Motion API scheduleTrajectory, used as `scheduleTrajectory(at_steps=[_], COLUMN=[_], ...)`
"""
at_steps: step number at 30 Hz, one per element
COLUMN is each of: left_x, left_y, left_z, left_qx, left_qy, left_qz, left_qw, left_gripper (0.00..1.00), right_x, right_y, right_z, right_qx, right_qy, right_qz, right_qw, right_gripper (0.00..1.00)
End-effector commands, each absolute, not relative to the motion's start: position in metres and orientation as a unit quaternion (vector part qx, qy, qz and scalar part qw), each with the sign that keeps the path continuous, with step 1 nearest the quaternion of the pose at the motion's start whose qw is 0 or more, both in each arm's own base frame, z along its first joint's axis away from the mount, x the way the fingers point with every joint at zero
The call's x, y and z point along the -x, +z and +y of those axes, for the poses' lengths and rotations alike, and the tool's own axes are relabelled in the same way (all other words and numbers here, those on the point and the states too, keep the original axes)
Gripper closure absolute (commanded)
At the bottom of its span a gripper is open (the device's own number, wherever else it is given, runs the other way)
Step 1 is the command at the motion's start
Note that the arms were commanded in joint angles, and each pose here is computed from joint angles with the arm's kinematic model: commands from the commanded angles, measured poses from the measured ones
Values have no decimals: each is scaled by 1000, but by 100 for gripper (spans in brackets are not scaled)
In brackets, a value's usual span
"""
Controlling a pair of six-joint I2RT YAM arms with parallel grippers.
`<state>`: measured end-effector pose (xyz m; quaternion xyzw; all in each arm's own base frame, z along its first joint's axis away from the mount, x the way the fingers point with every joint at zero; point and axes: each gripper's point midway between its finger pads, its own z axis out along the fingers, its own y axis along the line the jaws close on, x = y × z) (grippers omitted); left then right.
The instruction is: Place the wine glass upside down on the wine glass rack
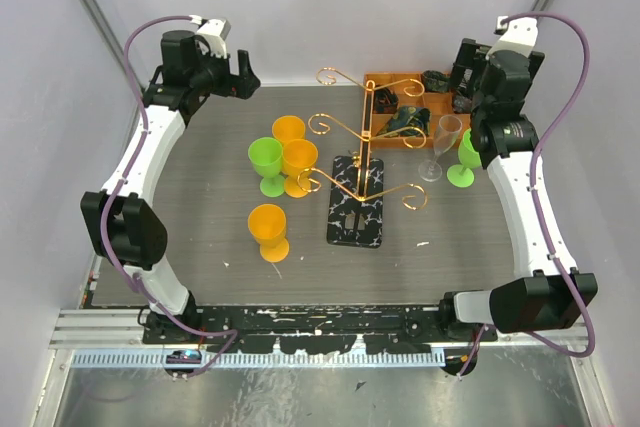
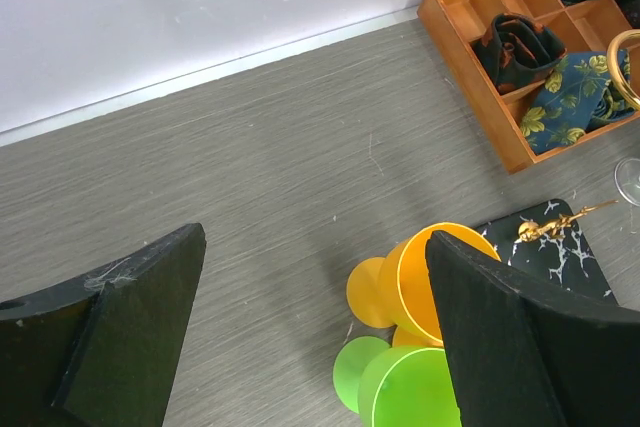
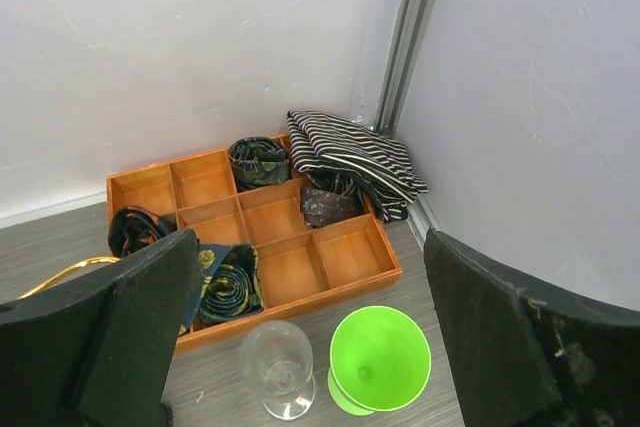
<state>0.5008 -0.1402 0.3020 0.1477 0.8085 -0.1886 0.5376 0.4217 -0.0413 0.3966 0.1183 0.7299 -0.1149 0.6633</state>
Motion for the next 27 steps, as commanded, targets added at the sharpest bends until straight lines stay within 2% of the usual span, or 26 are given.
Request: scheduleTrajectory(at_steps=[1, 4, 9, 16, 21, 27], left_x=[-504, -504, -504, -505, -498, -498], left_y=[316, 316, 316, 328, 327, 292], left_z=[-141, -140, -140, -146, -173, -194], left_qx=[-154, -155, -156, -176, -209, -236], left_qy=[-183, -182, -182, -195, -266, -284], left_qz=[796, 796, 799, 795, 806, 821], left_qw=[556, 555, 552, 547, 485, 436], left_gripper=[2, 2, 2, 2, 2, 2], right_x=[-417, -414, -408, -406, -412, -411], right_y=[435, 438, 435, 438, 432, 431], right_z=[-41, -43, -25, -22, -17, -9], right_qx=[-135, -126, -18, -15, -7, -9], right_qy=[-109, -121, -125, -117, -104, -77], right_qz=[684, 682, 691, 686, 714, 730], right_qw=[708, 710, 711, 718, 692, 679], right_gripper=[0, 0, 0, 0, 0, 0])
